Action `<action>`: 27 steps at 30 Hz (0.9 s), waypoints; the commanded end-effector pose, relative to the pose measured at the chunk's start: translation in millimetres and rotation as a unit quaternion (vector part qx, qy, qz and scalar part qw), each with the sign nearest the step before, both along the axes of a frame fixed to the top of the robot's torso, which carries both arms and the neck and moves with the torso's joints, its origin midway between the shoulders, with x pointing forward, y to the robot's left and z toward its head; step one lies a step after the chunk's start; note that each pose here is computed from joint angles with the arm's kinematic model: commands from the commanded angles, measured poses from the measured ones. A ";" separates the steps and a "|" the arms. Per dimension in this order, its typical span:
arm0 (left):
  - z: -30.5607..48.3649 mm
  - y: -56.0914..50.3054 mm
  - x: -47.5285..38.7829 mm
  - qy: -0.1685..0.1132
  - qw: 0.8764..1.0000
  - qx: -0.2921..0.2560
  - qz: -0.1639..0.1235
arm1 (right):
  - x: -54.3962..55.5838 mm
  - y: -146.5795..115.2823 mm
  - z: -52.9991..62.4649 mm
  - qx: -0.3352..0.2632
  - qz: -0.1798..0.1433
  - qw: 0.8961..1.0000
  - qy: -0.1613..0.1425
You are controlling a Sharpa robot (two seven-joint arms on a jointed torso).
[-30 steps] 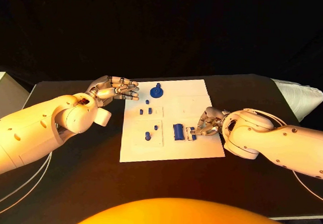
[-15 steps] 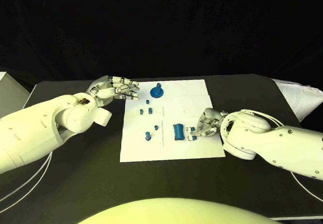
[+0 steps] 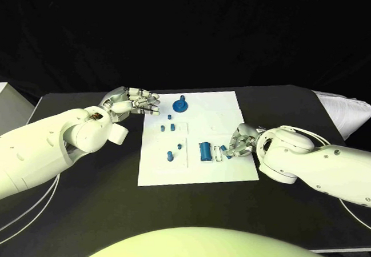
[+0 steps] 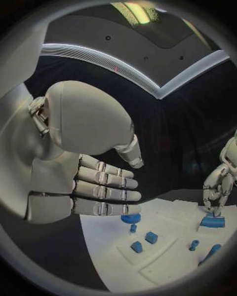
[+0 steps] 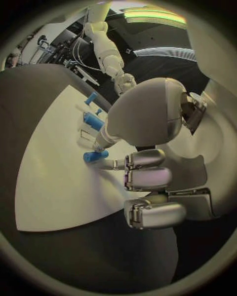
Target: Assemble the parts on the task board
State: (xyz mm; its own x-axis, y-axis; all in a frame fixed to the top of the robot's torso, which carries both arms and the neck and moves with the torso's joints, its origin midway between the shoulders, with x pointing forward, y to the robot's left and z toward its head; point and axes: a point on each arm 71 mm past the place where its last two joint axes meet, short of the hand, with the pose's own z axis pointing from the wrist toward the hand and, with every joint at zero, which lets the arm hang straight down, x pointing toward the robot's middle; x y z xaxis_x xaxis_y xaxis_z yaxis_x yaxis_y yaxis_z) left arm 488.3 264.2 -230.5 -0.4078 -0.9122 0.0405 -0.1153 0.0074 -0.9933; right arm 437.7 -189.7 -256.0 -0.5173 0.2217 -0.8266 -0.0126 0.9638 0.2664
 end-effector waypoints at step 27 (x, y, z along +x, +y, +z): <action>-0.5 -2.3 -0.9 0.003 1.000 -0.006 -0.010 | -0.5 20.2 3.2 -0.062 0.087 0.993 -0.050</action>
